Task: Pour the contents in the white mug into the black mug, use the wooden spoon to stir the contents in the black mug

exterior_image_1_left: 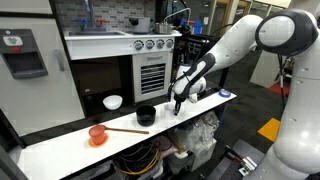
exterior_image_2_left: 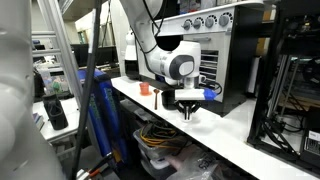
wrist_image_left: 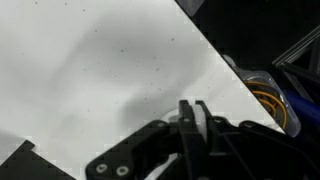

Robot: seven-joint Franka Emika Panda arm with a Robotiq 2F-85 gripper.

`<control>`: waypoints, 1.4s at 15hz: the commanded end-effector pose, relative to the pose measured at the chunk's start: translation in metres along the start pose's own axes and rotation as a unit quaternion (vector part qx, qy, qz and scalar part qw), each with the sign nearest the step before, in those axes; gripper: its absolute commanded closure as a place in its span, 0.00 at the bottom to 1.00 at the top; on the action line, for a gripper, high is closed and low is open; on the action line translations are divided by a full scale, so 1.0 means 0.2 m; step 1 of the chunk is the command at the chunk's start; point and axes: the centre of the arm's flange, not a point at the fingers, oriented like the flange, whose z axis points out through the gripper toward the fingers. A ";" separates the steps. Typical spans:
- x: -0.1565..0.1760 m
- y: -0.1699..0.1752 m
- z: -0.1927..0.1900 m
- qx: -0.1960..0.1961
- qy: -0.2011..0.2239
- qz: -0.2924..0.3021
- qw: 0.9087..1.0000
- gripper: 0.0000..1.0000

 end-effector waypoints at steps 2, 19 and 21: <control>-0.06 -0.08 -0.16 0.002 -0.015 0.021 1.000 0.98; 0.16 -0.41 -0.55 -0.175 -0.044 0.184 0.966 0.98; 0.23 -0.44 -0.53 -0.185 -0.044 0.195 0.962 0.98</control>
